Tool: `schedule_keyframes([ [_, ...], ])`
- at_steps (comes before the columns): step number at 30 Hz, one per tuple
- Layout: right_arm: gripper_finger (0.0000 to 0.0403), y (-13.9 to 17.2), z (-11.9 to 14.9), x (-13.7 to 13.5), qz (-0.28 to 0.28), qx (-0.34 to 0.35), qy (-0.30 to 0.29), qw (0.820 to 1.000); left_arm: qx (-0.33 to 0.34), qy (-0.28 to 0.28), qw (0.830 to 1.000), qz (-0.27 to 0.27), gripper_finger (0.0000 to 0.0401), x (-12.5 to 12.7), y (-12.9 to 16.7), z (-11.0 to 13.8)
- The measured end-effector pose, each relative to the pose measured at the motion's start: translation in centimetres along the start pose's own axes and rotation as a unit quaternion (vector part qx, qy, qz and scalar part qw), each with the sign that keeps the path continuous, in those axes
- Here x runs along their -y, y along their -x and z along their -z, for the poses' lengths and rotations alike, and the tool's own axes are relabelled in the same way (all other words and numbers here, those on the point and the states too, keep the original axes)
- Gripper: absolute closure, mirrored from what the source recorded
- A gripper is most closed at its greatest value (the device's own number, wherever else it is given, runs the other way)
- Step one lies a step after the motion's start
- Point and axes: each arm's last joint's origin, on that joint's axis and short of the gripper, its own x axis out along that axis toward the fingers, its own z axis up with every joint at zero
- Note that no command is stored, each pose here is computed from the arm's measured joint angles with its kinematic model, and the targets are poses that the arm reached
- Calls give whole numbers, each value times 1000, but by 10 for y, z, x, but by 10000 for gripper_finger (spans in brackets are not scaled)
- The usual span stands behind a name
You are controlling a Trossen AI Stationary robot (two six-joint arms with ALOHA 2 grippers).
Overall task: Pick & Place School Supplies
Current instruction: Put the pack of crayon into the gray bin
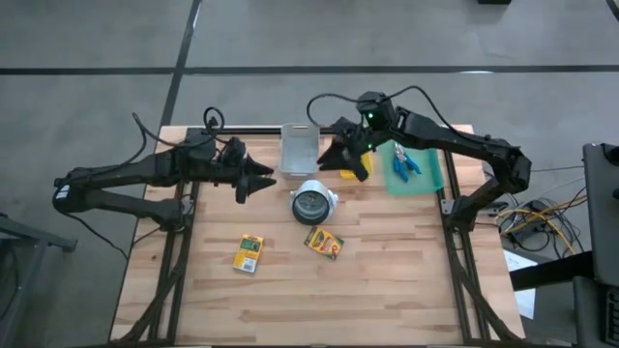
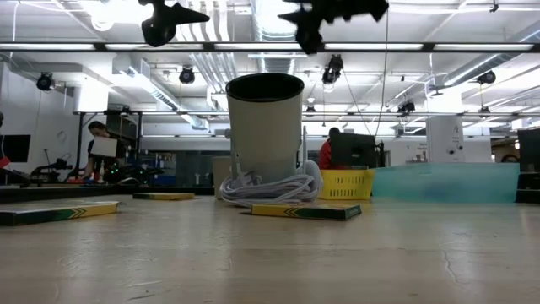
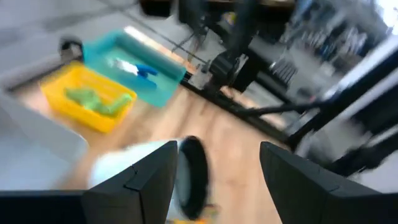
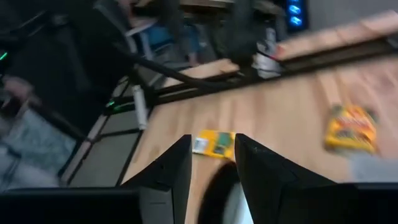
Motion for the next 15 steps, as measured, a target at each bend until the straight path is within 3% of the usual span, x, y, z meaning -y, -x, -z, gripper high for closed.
schedule_keyframes([
  [2, 290, -7, -4, -15, -20, -2, 41, 999, 6, 55, 998, 3, 167, 1, 0, -1],
  [7, 296, -24, -8, -49, -46, 1, 142, 989, 22, 102, 995, -3, 167, 1, 0, -3],
  [15, 309, -52, -5, -94, 5, 46, 171, 984, -57, 71, 996, -6, 167, -3, 4, 10],
])
